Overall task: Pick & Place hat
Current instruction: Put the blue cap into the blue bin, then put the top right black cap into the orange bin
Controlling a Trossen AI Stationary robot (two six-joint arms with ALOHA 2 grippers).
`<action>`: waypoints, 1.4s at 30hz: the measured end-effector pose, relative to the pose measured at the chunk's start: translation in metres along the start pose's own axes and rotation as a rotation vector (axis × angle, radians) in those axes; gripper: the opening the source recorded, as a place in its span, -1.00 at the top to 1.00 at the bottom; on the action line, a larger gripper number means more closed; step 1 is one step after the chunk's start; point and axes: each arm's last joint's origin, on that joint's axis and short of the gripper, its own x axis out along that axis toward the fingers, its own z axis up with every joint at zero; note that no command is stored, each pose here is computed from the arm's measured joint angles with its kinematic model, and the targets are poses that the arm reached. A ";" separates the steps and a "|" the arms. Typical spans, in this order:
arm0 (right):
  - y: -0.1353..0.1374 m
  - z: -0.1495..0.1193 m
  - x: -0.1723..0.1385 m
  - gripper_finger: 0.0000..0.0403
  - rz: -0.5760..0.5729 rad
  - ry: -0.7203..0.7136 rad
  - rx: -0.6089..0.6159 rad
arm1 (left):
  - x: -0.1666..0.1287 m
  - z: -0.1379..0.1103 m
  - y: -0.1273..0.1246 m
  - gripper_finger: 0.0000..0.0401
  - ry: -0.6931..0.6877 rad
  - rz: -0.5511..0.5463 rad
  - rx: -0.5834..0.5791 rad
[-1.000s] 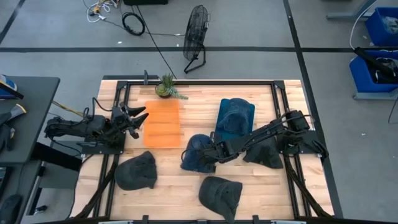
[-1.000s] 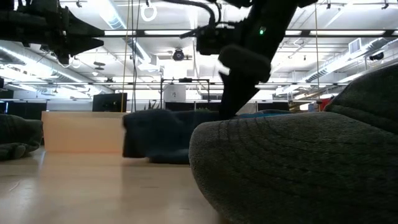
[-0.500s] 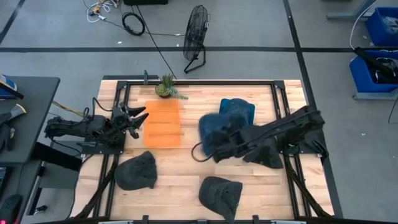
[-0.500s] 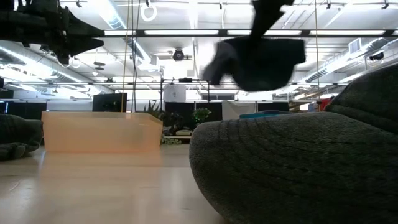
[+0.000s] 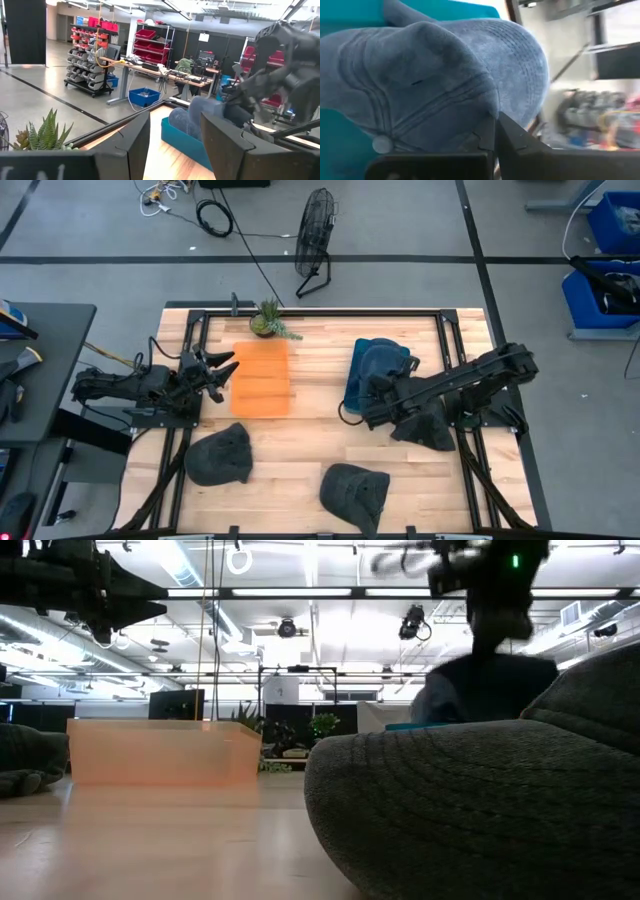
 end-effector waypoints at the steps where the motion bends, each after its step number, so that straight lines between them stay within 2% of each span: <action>1: 0.003 -0.002 0.008 0.99 -0.024 -0.009 -0.011 | 0.000 0.000 0.000 0.12 0.000 0.000 0.000; 4: 0.010 -0.004 0.029 0.99 -0.020 -0.013 0.003 | 0.000 0.000 0.000 0.12 0.000 0.000 0.000; 9: 0.023 -0.002 0.050 0.99 0.189 0.043 0.065 | 0.000 0.000 0.000 0.12 0.000 0.000 0.000; 11: 0.025 -0.002 0.053 0.99 0.237 0.053 0.074 | 0.000 0.000 0.000 0.12 0.000 0.000 0.000; 15: 0.025 -0.003 0.052 0.92 0.252 0.076 0.087 | 0.000 0.000 0.000 0.12 0.000 0.000 0.000; 19: 0.024 -0.003 0.050 0.78 0.263 0.100 0.100 | 0.000 0.000 0.000 0.12 0.000 0.000 0.000; 26: 0.017 0.001 0.042 0.44 0.263 0.110 0.059 | 0.000 0.000 0.000 0.12 0.000 0.000 0.000; 31: -0.001 0.011 0.022 0.23 0.247 0.135 0.009 | 0.000 0.000 0.000 0.12 0.000 0.000 0.000; 37: -0.026 0.028 -0.007 0.07 0.255 0.107 0.031 | 0.000 0.000 0.000 0.12 0.000 0.000 0.000; 42: -0.038 0.040 -0.023 0.02 0.288 0.049 0.085 | 0.000 0.000 0.000 0.12 0.000 0.000 0.000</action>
